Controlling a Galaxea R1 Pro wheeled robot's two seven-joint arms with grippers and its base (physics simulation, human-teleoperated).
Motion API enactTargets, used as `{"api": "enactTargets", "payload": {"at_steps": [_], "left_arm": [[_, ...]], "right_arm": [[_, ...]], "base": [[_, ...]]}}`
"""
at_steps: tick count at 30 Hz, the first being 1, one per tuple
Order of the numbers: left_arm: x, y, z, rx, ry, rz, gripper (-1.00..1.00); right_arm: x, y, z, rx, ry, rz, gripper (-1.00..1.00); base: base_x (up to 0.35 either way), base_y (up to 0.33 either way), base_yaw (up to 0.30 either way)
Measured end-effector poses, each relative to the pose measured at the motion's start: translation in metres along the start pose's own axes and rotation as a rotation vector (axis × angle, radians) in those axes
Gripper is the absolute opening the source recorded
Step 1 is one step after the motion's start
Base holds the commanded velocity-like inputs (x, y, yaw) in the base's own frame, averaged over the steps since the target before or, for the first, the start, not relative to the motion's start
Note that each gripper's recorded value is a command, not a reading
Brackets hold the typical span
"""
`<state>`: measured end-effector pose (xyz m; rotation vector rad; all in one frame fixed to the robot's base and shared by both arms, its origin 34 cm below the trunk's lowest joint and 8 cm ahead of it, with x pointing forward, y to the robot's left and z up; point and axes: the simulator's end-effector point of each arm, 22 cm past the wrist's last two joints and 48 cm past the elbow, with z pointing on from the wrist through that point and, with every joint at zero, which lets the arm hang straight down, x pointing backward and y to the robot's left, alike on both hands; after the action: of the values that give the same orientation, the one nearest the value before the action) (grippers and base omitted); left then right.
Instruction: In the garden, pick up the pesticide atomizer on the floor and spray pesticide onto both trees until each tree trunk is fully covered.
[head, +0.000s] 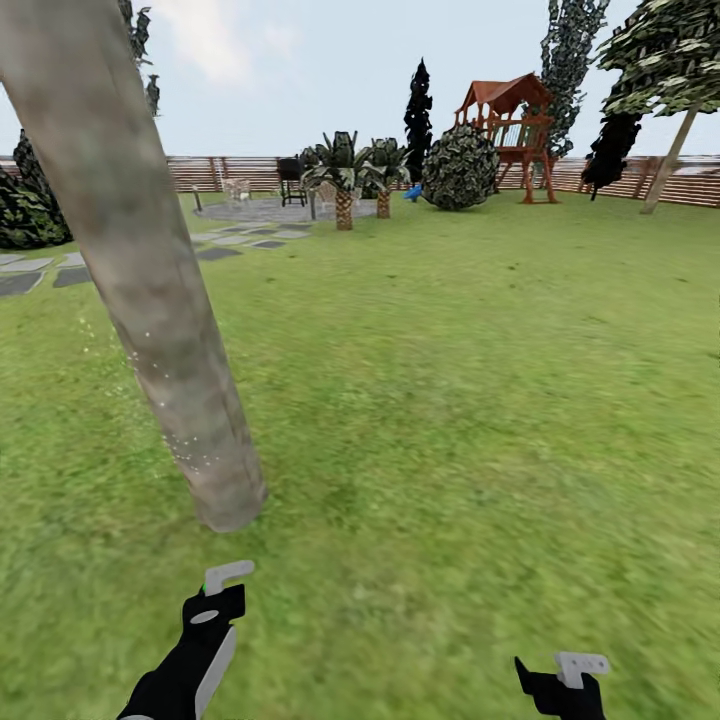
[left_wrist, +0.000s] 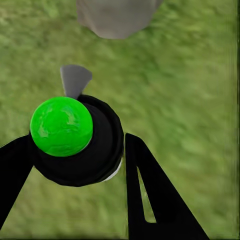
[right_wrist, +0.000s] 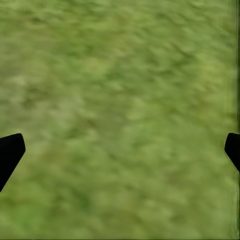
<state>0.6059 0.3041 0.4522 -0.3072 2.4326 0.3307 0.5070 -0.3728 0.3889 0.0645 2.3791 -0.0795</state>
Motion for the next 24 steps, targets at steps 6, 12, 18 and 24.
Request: {"api": "enactTargets", "payload": {"at_steps": [6,12,18,24], "left_arm": [[-0.0002,0.0007,0.0002,0.000,0.000,0.000,-1.00],[-0.0001,-0.0013,-0.0003,0.003,-0.001,-0.001,-1.00],[-0.0004,-0.0011,-0.0003,0.002,-0.001,-0.003,-1.00],[0.0000,-0.0012,-0.0003,0.002,0.000,-0.003,-1.00]], "right_arm": [[0.0000,0.0000,0.0000,0.000,0.000,0.000,1.00],[0.0000,0.0000,0.0000,0.000,0.000,0.000,1.00],[0.0000,0.0001,0.0000,0.000,0.000,-0.001,1.00],[0.0000,0.0001,0.0000,0.000,0.000,-0.001,1.00]], "base": [[0.000,-0.166,0.239],[0.000,-0.006,0.272],[0.131,-0.066,0.272],[0.234,-0.164,0.272]]}}
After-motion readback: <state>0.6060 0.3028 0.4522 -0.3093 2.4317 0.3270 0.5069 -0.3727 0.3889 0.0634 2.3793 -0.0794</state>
